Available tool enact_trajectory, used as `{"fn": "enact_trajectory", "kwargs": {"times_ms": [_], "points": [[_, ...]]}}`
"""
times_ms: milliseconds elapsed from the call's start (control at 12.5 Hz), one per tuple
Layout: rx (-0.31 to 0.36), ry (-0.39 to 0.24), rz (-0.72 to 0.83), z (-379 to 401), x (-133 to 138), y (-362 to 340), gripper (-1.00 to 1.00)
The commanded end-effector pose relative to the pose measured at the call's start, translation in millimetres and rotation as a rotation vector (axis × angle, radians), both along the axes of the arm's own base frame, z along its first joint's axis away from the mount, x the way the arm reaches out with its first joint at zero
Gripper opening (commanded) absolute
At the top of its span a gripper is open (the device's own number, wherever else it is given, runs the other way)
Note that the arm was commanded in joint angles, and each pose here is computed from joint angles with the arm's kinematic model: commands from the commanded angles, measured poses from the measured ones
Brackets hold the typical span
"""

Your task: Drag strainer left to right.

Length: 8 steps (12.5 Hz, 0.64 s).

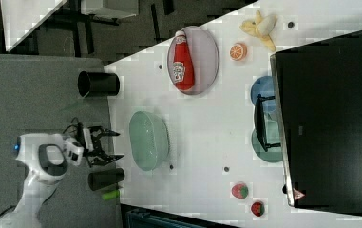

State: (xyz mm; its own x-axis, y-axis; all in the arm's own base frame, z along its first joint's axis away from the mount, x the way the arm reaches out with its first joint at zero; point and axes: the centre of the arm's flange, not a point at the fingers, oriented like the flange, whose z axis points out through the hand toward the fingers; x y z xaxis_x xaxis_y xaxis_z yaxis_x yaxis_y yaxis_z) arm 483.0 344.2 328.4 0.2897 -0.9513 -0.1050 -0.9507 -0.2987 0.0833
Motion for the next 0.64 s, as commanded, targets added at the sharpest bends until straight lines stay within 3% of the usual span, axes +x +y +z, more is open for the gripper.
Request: {"fn": "enact_trajectory", "kwargs": {"times_ms": [80, 320, 640], "points": [[-0.011, 0.062, -0.253, -66.6, 12.3, -14.7, 1.0], [0.038, 0.028, -0.273, -107.8, 13.7, -12.8, 1.0], [-0.002, 0.012, -0.239, -149.7, 3.0, -37.1, 1.0]]}}
